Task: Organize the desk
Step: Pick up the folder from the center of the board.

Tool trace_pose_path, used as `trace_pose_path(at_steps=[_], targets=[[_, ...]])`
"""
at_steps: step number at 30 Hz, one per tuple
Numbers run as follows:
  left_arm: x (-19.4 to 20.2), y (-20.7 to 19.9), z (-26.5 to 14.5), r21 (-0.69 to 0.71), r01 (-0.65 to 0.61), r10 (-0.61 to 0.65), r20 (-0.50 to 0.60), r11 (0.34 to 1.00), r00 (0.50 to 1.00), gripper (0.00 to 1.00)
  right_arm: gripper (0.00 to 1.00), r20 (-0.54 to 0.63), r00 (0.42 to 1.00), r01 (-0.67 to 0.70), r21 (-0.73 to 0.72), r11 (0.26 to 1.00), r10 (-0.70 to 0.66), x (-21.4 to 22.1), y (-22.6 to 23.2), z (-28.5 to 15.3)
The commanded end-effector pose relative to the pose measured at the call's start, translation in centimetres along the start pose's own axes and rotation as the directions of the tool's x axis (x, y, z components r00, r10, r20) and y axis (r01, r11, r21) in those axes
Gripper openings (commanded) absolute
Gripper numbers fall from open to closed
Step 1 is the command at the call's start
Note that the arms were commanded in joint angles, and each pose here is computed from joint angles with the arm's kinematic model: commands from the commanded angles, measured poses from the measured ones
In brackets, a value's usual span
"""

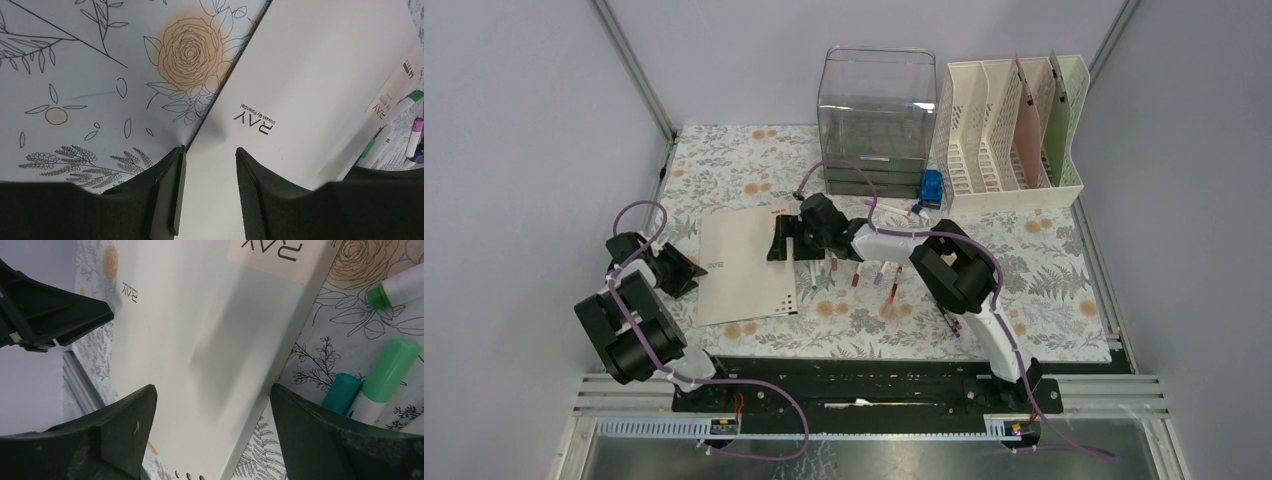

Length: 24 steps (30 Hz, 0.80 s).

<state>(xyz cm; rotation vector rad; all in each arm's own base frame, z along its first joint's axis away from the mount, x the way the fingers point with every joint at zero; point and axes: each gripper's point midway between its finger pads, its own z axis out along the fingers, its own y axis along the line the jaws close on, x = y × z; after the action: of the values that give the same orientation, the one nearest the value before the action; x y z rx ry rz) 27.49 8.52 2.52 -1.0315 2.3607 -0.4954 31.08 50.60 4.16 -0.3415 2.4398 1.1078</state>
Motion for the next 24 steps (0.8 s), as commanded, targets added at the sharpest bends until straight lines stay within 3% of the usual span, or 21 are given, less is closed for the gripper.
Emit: trace_pose_path(at_steps=[1,6,14,24], targets=[[2.9,-2.0,0.4,0.123,0.049,-0.034,-0.126,0.991,0.991,0.45,0.89,-0.073,0.996,-0.069,-0.316,0.946,0.048,0.5,8.2,-1.2],[3.5,-2.7,0.6,0.183,0.069,-0.039,-0.16,0.981,0.986,0.45,0.89,-0.037,0.995,-0.099,-0.454,0.886,0.092,-2.4,12.8,-3.7],[4.1,-3.3,0.9,0.229,0.087,-0.042,-0.195,0.97,0.98,0.46,0.89,-0.049,0.982,-0.185,-0.45,0.874,0.182,-2.8,13.1,-4.1],[4.3,-4.0,0.7,0.266,0.109,-0.054,-0.206,0.958,0.977,0.43,0.87,-0.093,0.94,-0.325,-0.538,0.778,0.328,-4.2,15.3,-5.7]])
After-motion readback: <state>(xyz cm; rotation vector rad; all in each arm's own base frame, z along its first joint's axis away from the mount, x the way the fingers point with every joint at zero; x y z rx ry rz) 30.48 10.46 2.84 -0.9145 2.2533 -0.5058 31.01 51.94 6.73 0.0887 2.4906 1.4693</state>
